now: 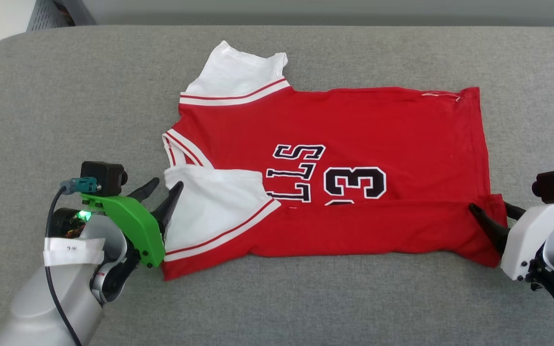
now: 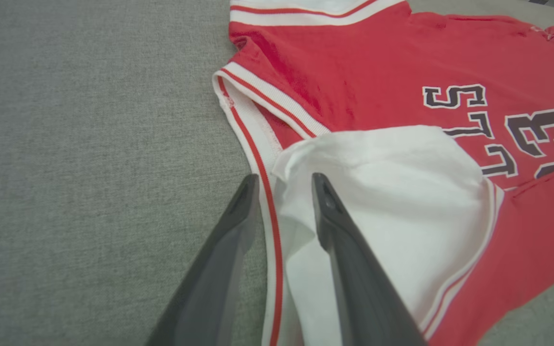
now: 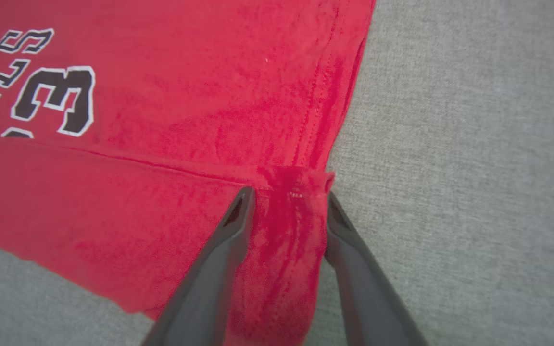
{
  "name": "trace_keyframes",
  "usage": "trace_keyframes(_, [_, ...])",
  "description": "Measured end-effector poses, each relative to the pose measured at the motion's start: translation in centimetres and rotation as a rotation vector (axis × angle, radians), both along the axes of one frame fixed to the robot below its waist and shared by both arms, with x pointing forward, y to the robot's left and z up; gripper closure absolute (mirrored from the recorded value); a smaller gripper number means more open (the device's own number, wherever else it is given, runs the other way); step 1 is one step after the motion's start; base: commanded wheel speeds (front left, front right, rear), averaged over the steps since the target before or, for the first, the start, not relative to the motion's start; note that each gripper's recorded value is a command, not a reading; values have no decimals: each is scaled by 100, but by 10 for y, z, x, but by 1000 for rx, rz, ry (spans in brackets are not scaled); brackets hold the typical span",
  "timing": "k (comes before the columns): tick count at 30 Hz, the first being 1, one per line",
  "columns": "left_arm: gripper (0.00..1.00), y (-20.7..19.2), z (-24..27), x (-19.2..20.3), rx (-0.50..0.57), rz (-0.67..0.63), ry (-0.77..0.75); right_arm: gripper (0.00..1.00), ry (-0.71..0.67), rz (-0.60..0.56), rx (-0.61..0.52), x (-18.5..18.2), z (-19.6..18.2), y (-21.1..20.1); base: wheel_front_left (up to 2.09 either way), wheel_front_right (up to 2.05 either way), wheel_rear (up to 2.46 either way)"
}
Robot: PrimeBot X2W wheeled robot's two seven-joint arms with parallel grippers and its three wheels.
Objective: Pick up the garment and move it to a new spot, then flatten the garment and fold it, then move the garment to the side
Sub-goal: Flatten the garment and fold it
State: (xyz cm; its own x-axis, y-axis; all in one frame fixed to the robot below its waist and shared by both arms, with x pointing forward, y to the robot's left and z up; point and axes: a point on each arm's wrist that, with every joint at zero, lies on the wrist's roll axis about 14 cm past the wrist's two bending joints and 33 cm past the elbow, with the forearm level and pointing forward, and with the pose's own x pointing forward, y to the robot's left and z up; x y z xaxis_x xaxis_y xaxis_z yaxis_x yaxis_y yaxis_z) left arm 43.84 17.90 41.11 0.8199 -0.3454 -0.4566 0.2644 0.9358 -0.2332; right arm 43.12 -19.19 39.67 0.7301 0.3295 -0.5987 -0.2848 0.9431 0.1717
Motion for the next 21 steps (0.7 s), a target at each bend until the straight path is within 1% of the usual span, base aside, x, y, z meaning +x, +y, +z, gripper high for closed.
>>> trace_keyframes(5, [0, -1, 15, 2, -30, 33, -85, 0, -67, -10, 4, 3, 17, -1, 0, 0, 0])
trace_keyframes(10, [0, 0, 50, 4, -83, 100, -219, 0, -143, -26, 15, 0, 38, -2, 0, 0, 0])
trace_keyframes(11, [0, 0, 54, 2, -91, 111, -237, 0, -151, -31, 20, -2, 41, -2, 0, 0, 0])
trace_keyframes(12, [0, -2, 65, -10, -121, 147, -274, 0, -167, -35, 22, -11, 48, 0, 0, 0, 0])
trace_keyframes(15, [0, -9, 72, -27, -149, 165, -286, 0, -183, -46, 21, -21, 56, -1, 0, 0, 0])
trace_keyframes(18, [0, -12, 72, -42, -137, 176, -271, 0, -222, -43, -4, -27, 67, -1, 0, 0, 0])
trace_keyframes(21, [0, -6, 60, -58, -59, 169, -219, 0, -237, -45, -16, -33, 73, 1, 0, 0, 0])
